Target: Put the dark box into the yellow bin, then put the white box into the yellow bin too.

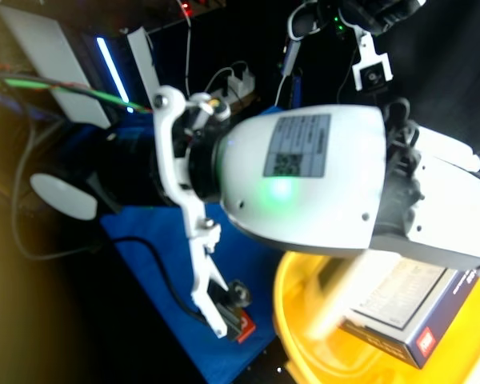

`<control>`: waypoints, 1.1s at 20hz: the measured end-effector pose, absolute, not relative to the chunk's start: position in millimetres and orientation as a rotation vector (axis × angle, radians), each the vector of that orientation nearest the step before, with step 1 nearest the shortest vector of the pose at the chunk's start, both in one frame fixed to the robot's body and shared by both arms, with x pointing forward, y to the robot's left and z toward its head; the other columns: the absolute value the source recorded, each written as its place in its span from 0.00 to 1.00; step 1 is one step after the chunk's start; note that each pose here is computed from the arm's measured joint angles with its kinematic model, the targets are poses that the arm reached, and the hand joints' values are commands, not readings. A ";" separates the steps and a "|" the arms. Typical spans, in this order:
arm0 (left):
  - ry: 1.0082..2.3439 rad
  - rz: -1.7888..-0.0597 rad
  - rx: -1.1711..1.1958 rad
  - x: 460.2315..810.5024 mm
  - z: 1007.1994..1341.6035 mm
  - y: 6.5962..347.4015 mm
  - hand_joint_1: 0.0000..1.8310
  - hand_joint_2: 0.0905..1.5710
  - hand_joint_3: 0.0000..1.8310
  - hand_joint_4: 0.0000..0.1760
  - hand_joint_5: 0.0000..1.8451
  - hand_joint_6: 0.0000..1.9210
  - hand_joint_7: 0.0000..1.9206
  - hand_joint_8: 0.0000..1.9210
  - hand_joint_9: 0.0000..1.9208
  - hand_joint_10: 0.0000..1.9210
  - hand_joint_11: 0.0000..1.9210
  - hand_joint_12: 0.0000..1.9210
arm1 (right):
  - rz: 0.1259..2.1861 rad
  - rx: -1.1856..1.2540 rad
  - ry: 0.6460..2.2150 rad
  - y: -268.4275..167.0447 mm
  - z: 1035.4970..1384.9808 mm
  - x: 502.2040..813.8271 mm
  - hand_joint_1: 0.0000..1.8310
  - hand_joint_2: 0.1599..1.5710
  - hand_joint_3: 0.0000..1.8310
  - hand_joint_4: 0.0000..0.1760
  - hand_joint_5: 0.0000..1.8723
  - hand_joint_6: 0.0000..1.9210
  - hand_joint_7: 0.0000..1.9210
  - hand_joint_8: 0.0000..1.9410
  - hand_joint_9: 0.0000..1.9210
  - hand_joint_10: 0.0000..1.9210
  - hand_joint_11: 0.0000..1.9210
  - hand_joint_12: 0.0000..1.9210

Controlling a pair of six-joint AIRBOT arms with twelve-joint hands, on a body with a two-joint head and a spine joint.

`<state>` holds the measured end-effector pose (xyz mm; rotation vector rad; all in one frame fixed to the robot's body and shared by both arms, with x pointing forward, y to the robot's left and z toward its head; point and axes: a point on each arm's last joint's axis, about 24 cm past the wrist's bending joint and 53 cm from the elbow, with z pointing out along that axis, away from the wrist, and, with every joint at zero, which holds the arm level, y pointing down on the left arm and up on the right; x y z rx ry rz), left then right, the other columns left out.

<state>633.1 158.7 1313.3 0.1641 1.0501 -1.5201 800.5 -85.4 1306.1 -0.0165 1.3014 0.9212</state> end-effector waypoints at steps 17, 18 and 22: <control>1.113 -1.501 0.070 642.9 1287.6 168.4 0.50 0.71 0.00 0.87 0.04 0.00 0.00 0.00 0.00 0.00 0.00 0.00 | 0.895 0.082 1.277 -168.6 1327.1 776.9 0.45 0.41 0.00 0.93 0.01 0.00 0.18 0.00 0.18 0.00 0.08 0.04; 1.106 -1.497 0.046 644.2 1286.6 172.7 0.54 0.76 0.01 0.72 0.08 0.01 0.02 0.00 0.01 0.00 0.00 0.00 | 0.904 0.074 1.270 -167.6 1329.8 770.7 0.46 0.39 0.00 0.99 0.02 0.00 0.18 0.00 0.18 0.00 0.08 0.04; 1.087 -1.481 -0.011 644.9 1282.1 186.1 0.52 0.70 0.00 0.66 0.08 0.00 0.04 0.00 0.04 0.00 0.00 0.00 | 0.911 0.058 1.244 -179.0 1331.5 749.3 0.46 0.40 0.00 1.00 0.02 0.00 0.16 0.00 0.16 0.00 0.07 0.04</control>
